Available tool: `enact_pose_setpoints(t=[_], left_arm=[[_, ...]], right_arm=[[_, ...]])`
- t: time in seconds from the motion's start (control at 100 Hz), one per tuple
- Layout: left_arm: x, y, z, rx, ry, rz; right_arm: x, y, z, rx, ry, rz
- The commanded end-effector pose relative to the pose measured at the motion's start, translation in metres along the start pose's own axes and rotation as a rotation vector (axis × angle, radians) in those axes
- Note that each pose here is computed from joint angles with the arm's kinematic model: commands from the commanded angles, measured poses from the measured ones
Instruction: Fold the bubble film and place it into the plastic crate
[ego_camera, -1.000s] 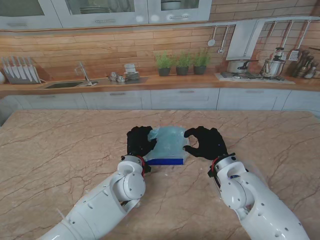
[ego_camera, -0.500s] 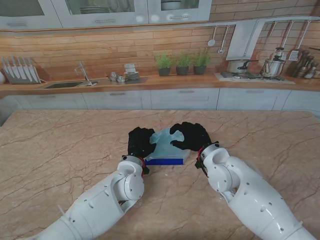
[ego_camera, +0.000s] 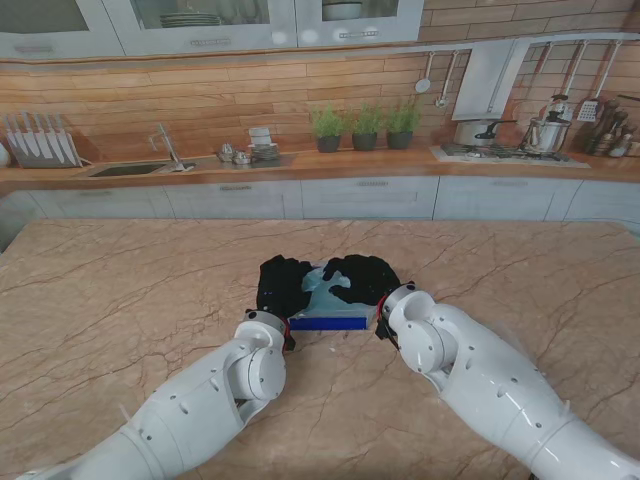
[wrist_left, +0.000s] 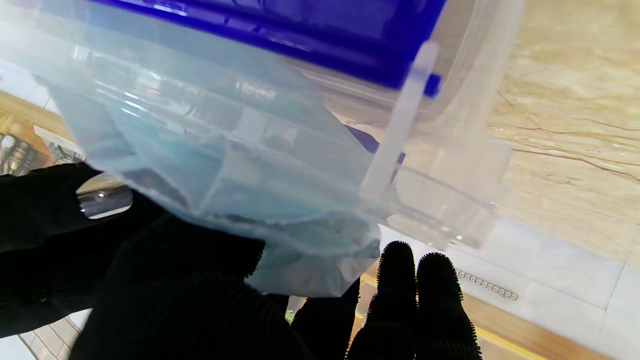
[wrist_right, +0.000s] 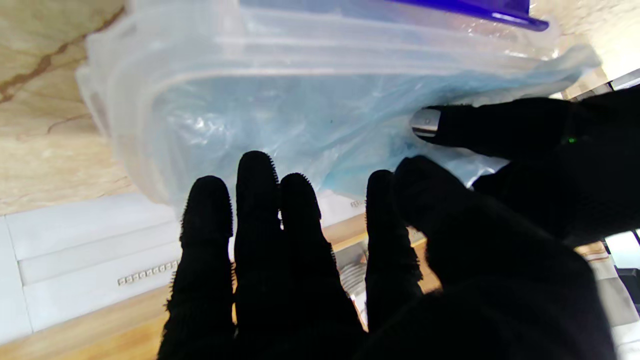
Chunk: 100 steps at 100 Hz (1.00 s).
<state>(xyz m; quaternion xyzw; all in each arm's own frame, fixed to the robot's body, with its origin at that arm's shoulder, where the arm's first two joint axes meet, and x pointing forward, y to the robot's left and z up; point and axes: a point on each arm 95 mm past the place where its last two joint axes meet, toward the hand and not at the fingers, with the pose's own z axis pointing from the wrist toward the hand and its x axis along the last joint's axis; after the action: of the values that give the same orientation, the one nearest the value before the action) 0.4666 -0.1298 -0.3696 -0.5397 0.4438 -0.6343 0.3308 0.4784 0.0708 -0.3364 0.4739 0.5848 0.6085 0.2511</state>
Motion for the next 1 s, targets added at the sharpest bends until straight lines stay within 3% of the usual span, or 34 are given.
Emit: enact_pose_setpoints(t=[0.0, 0.26, 0.69, 0.99], left_arm=[[0.000, 0.002, -0.001, -0.007, 0.001, 0.000], [-0.002, 0.004, -0.001, -0.006, 0.006, 0.011], [-0.003, 0.007, -0.002, 0.001, 0.000, 0.007], [-0.005, 0.011, -0.002, -0.002, -0.006, -0.001]], right_arm=[[0.005, -0.003, 0.005, 0.020, -0.002, 0.007], [0.006, -0.019, 0.013, 0.077, -0.014, 0.037], [0.011, -0.006, 0.001, -0.077, -0.005, 0.078], [0.014, -0.006, 0.010, -0.072, 0.003, 0.069]])
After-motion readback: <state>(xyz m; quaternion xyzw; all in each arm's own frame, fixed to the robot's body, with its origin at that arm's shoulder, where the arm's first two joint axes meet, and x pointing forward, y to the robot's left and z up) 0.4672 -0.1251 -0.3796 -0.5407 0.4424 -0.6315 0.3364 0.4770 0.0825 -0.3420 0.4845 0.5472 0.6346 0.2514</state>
